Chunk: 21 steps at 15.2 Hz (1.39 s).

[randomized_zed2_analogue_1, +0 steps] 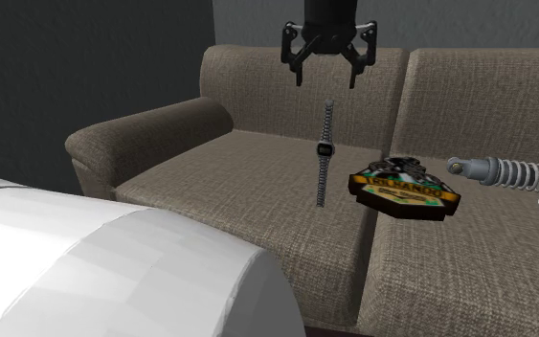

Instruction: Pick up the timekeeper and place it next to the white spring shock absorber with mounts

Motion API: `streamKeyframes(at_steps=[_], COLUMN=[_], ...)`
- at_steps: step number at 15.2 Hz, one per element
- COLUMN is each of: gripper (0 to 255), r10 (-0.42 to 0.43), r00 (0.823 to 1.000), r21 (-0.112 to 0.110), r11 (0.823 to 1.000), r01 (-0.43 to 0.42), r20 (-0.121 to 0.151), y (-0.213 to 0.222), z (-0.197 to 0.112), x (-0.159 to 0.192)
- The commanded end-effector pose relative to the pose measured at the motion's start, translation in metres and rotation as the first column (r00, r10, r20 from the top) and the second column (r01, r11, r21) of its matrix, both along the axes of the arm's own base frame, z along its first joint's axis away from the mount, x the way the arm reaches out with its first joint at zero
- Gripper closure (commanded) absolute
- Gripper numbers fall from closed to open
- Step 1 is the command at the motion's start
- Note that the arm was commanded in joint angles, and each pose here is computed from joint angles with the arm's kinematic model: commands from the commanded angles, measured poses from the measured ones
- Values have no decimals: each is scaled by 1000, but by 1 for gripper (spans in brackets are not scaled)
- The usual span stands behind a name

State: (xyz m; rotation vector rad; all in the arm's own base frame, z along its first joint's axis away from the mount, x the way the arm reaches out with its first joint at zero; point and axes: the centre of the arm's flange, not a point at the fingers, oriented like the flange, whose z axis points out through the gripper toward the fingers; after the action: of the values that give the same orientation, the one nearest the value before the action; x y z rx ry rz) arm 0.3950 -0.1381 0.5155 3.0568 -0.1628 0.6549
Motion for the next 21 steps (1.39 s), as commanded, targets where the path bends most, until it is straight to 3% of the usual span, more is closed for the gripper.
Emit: streamKeyframes(at_steps=[1,8,16,17,21], gripper=[0,0,0,255,255], r10=[-4,-4,-4,-4,-4], r00=[1000,1000,1000,1000,1000], r21=[-11,-11,-11,-11,-11], r11=[1000,1000,1000,1000,1000], r01=[5,5,5,5,5], r20=[28,28,28,28,28], y=[-9,-11,-11,-11,-11], z=[-3,-39,-39,-39,-39], x=[9,27,27,27,27])
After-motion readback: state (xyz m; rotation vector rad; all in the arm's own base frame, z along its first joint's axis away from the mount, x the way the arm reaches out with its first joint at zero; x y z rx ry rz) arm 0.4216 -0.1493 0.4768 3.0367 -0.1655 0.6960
